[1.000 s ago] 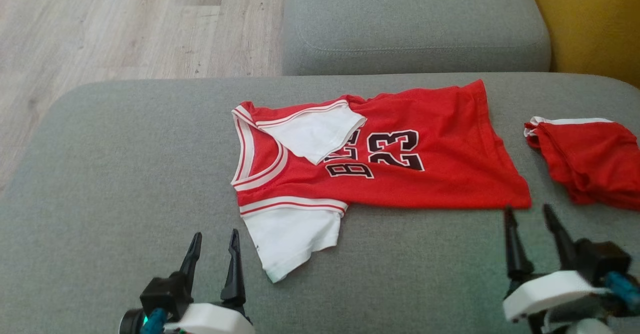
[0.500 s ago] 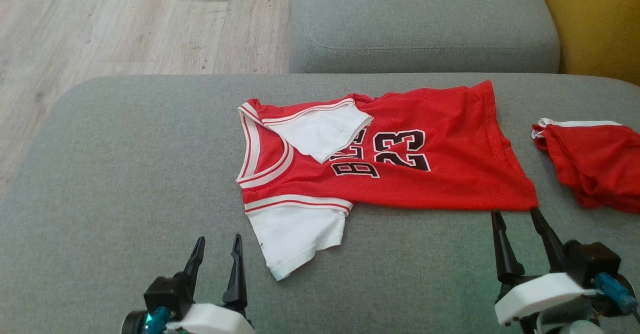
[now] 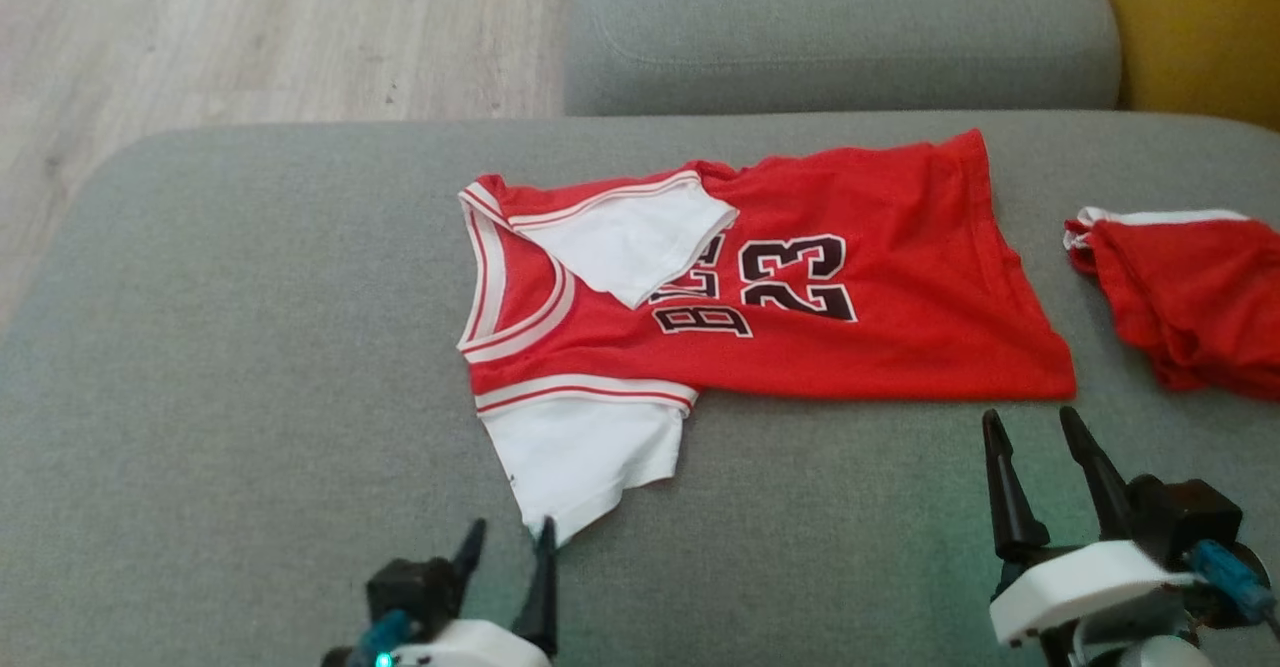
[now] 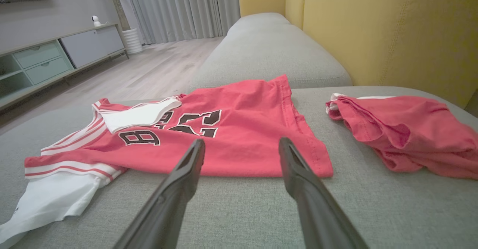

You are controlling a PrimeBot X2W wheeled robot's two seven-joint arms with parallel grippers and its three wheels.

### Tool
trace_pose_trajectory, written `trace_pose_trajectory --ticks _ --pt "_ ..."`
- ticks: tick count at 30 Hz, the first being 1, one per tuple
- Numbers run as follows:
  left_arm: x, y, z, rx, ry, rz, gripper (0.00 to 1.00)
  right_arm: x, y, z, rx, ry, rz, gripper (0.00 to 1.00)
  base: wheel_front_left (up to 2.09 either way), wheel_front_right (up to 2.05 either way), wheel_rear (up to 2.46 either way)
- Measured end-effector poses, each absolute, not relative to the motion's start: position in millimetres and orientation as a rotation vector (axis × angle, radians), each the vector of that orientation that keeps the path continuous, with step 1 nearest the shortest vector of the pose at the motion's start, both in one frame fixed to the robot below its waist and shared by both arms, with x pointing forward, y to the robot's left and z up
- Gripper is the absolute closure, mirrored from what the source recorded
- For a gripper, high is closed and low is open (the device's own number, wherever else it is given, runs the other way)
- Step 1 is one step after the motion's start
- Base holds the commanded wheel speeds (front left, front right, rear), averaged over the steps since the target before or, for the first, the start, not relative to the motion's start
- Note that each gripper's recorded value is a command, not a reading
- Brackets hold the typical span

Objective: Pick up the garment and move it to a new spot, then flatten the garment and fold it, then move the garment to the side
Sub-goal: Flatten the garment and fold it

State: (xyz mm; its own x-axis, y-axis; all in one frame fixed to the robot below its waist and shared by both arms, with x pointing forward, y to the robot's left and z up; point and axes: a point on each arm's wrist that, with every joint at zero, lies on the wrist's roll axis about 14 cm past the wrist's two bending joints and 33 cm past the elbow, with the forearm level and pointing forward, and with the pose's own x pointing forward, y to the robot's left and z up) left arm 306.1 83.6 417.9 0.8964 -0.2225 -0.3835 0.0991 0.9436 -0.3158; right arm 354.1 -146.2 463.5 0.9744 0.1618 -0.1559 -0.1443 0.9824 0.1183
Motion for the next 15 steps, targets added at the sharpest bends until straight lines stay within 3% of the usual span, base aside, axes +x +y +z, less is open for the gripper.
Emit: trace_pose_trajectory --ticks 14,15 --pt "321.3 61.2 378.8 -0.307 0.603 -0.204 0.0 365.1 -172.1 450.5 0.102 0.2 0.072 0.0 0.0 0.0 0.0" --pt "320.4 59.9 375.5 -0.306 0.619 -0.212 0.04 364.9 -174.4 448.7 0.099 0.206 0.066 0.0 0.0 0.0 0.0"
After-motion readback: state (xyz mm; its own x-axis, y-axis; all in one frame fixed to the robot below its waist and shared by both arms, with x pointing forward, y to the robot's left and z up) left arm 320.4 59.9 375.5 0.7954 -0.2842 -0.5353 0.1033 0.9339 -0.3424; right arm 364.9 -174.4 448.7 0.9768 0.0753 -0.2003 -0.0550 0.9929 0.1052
